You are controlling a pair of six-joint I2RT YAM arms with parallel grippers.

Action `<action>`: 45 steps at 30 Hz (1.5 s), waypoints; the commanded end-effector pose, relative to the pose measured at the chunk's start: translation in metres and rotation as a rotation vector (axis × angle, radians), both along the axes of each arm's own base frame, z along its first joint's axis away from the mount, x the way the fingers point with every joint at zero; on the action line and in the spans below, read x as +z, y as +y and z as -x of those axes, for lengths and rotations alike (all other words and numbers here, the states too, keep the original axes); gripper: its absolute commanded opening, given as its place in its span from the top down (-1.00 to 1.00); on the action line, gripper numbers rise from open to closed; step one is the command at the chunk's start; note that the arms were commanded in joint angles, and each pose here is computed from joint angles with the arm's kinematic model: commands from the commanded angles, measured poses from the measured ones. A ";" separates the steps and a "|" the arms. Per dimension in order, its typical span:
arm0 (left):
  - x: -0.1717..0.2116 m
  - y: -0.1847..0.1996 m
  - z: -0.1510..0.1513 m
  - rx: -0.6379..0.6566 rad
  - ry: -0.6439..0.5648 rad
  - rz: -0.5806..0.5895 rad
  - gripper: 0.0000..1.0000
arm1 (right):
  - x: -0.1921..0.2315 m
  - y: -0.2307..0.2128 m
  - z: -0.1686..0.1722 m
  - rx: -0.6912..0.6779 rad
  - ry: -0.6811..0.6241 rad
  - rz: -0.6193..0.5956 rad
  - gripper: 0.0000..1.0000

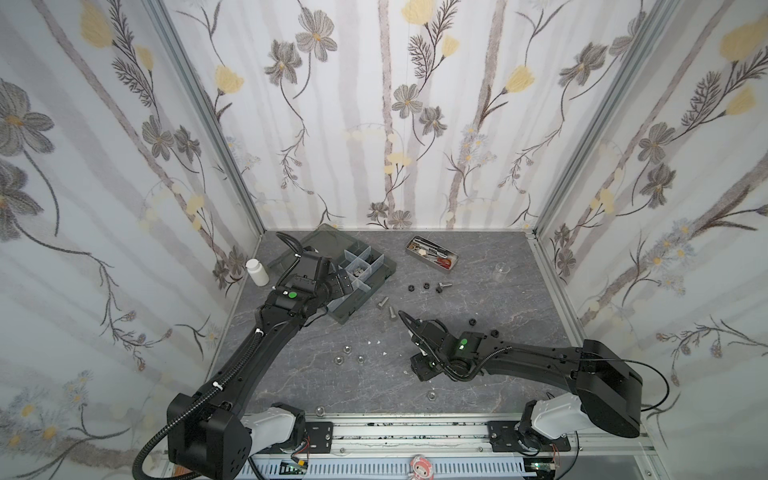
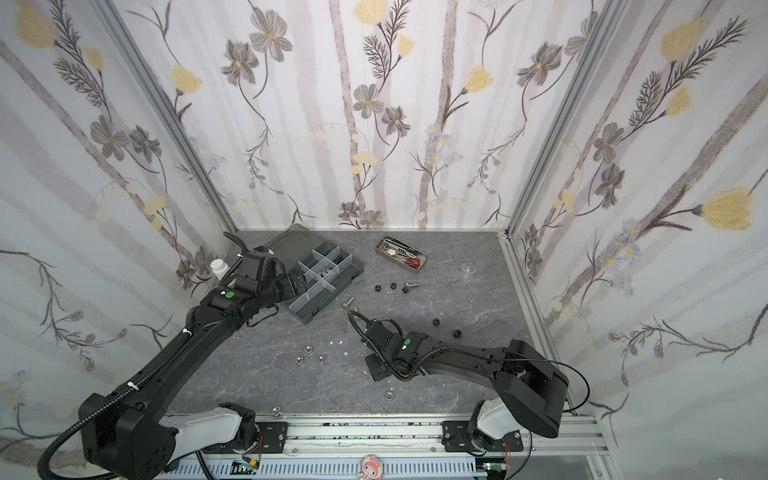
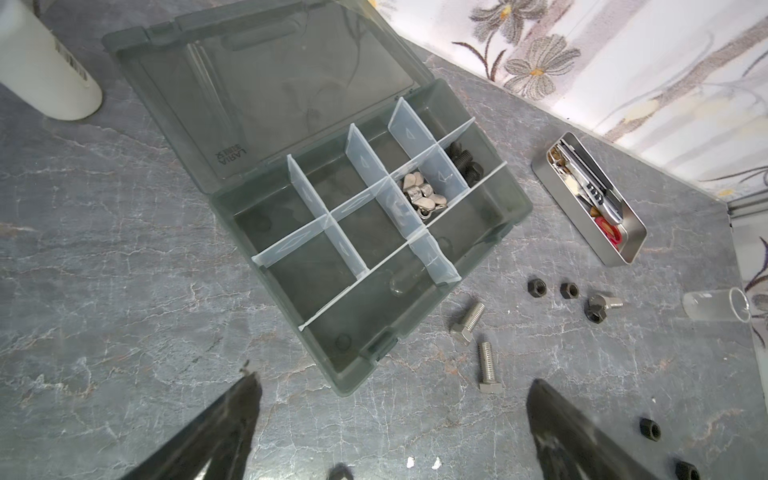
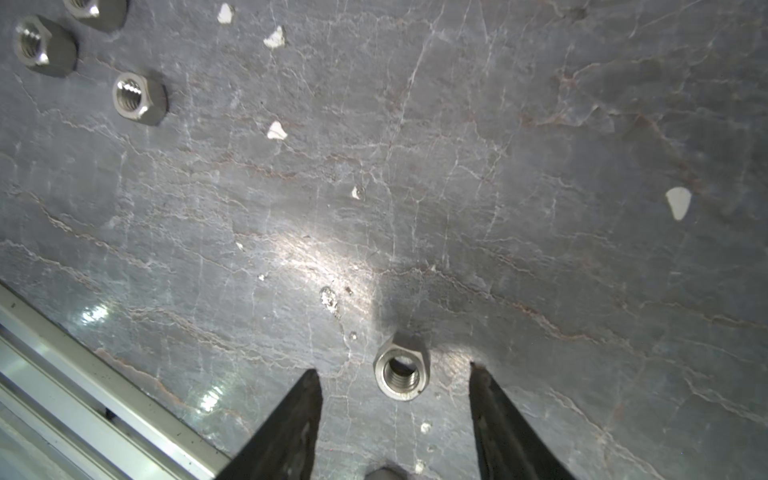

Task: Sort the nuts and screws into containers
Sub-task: 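Withdraw the left gripper while the right gripper lowers onto a silver hex nut, then grasp the silver hex nut with the right gripper and carry it to the organizer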

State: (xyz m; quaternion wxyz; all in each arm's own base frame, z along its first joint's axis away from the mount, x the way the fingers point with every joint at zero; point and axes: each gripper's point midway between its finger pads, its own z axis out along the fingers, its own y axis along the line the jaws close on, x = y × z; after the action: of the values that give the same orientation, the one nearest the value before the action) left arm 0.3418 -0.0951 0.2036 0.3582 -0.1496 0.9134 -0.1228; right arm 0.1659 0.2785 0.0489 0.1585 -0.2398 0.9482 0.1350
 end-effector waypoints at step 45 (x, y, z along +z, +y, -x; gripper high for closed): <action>-0.011 0.015 0.007 0.024 -0.004 0.027 -1.00 | -0.026 -0.007 0.003 0.029 0.000 0.169 0.60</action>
State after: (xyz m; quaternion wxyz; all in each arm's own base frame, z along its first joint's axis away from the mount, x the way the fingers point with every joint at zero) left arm 0.3330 -0.0811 0.1873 0.3502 -0.1653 0.9127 -0.1308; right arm 0.1617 0.2716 0.0187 0.1309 -0.2681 0.9527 0.0586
